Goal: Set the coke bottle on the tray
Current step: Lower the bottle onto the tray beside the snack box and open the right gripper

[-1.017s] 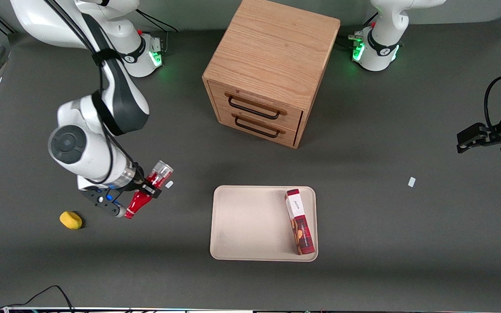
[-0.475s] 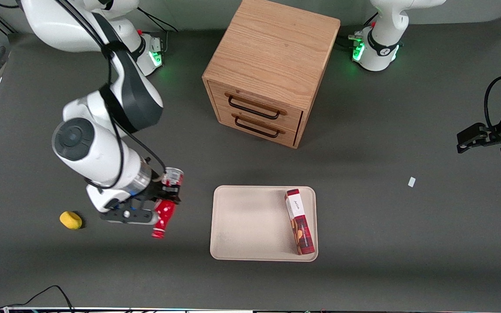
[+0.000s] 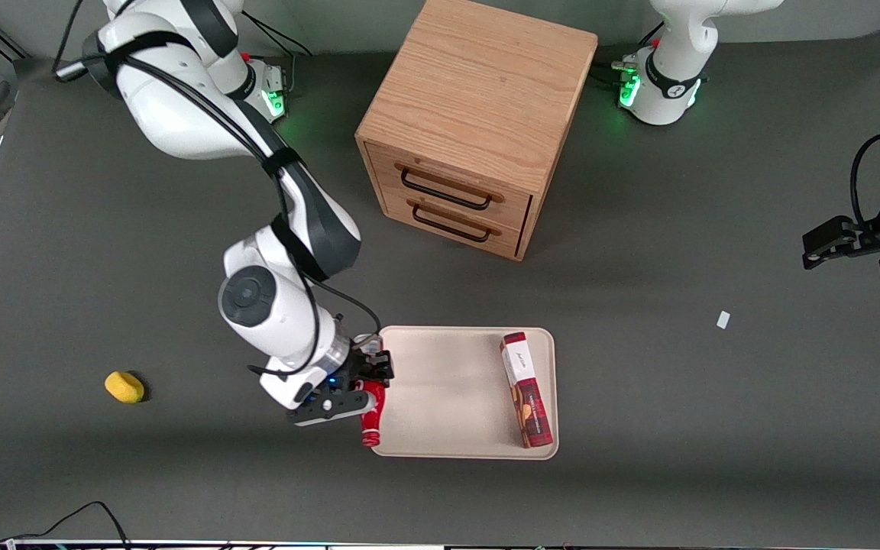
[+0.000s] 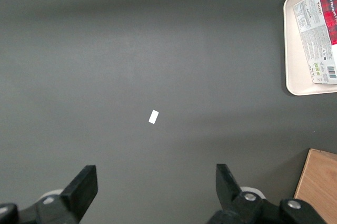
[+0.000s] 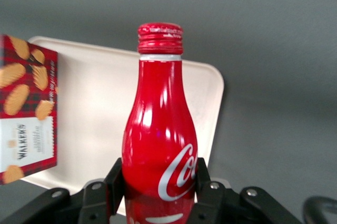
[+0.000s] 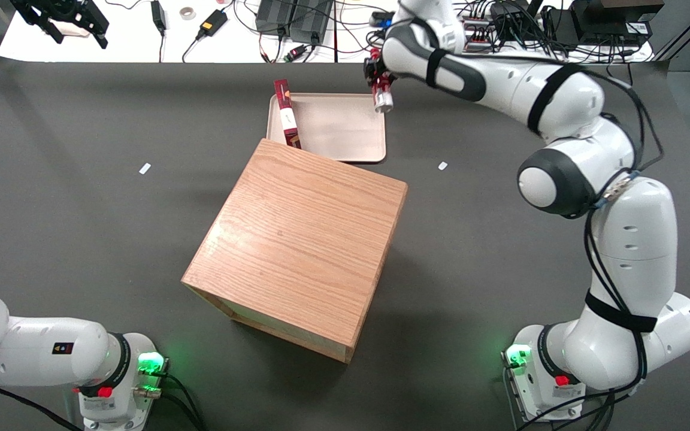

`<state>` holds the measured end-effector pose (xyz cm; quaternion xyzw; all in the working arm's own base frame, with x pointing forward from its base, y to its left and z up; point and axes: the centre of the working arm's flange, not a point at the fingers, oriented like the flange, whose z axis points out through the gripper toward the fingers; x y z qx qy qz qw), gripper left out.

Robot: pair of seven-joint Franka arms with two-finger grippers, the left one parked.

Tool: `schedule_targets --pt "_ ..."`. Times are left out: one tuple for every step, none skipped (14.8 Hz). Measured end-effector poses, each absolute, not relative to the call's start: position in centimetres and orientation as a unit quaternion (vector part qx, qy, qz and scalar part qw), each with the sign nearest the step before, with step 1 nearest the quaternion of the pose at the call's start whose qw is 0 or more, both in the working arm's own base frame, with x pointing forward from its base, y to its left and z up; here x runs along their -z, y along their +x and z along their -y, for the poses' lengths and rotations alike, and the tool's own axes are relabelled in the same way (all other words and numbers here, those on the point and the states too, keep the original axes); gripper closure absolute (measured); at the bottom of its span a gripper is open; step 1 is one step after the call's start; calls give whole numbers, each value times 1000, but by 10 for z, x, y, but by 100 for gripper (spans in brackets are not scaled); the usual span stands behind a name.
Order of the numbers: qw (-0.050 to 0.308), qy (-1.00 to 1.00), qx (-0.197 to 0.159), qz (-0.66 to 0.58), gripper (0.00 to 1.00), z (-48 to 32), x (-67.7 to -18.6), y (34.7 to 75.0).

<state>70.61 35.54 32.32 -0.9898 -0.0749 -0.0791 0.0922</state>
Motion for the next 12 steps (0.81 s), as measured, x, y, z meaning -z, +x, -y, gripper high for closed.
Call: schedule_targets --pt "91 -990 73 76 44 -359 -306 705" --pt "90 -991 66 75 44 -361 -288 704" --pt "89 -991 63 71 44 -361 -272 704" --pt "90 -992 61 66 44 -361 -254 705" --pt "91 -992 62 63 44 -361 -237 705" --pt "92 -992 62 61 44 -361 -222 705" --pt "92 -992 61 60 44 -360 -210 705" --pt "92 -992 60 59 44 -360 -202 704" --pt "93 -992 61 58 44 -360 -197 704" --pt "93 -992 61 57 44 -360 -195 704" --pt "93 -992 61 56 44 -360 -195 704" --pt "94 -992 62 53 37 -360 -196 705"
